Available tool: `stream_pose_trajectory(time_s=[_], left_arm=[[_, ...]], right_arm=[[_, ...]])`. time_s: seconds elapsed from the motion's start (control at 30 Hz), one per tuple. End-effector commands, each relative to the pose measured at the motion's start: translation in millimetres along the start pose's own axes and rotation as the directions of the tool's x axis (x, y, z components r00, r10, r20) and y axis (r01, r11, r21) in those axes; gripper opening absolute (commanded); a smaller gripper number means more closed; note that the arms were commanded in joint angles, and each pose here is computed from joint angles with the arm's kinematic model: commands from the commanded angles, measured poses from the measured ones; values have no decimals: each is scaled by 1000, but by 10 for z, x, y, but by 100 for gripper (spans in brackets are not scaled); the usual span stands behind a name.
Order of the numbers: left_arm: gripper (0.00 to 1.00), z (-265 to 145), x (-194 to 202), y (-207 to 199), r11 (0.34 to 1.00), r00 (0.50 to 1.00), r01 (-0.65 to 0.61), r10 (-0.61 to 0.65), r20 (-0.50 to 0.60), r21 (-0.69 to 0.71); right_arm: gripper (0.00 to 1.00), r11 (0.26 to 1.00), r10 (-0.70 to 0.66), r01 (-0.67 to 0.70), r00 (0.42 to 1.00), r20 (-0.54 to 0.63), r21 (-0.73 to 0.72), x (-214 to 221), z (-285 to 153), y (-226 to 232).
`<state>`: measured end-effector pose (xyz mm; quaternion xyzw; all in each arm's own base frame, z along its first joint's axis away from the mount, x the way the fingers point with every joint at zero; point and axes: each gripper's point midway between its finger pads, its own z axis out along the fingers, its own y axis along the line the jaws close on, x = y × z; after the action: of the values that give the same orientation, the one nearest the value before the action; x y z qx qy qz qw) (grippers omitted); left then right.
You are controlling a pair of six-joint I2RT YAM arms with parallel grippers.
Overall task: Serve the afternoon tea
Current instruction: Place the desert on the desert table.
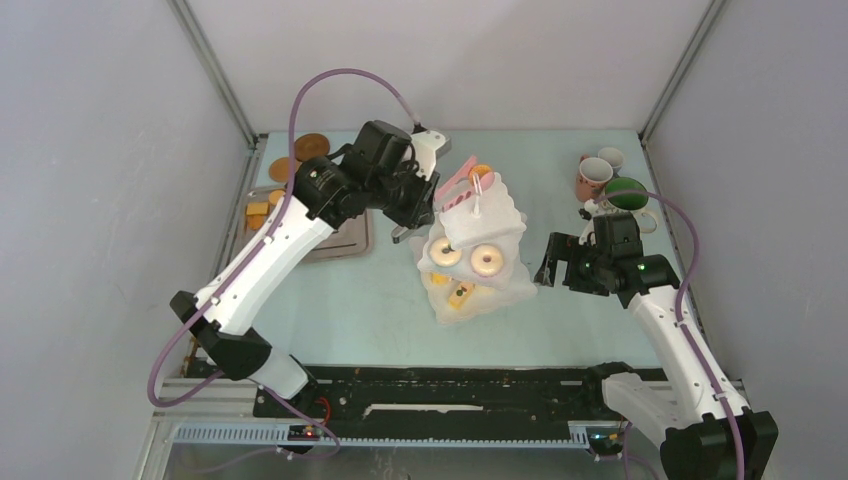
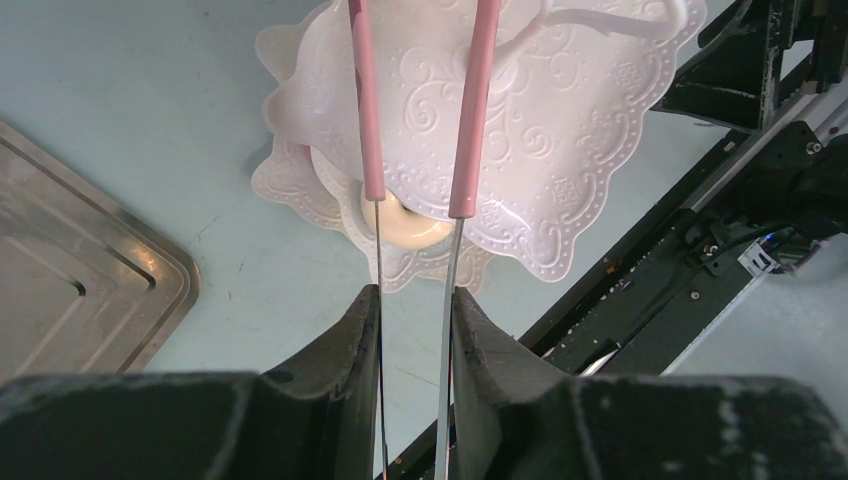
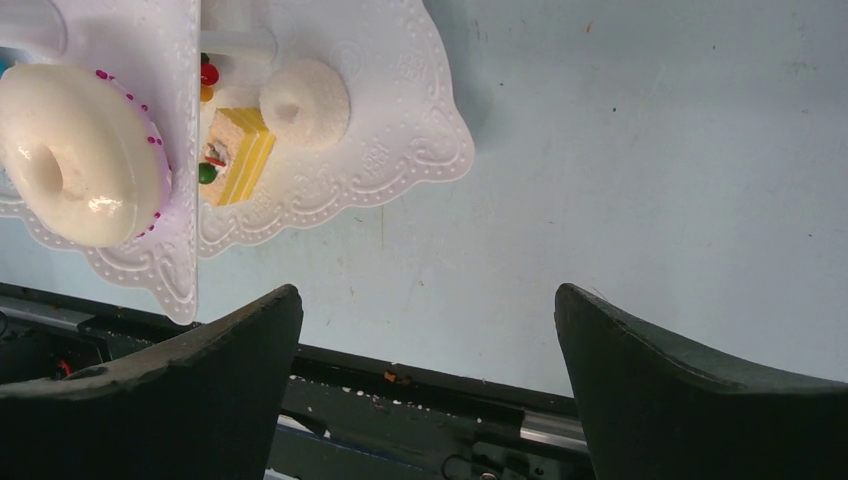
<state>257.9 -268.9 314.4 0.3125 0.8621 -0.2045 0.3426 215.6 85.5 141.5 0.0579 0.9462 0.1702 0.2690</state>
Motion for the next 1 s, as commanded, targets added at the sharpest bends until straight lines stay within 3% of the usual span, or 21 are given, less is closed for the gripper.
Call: stream_pose_trajectory(time_s=[0.0,0.6,0.97], left_arm=[[27,-69,-206,-90,999,997,-15,11,73,50],[36,-40,-136,-44,999,999,-15,13,47,34],[38,-141,-240,17,1000,994,-2,0,108,15]], right_arm=[[100,1000,-9,9,1000,5,-9,-12,19,13],[100,1000,-10,10,1000,7,-9,-13,16,15],[100,1000,-12,12,1000,4,-10,-8,18,19]])
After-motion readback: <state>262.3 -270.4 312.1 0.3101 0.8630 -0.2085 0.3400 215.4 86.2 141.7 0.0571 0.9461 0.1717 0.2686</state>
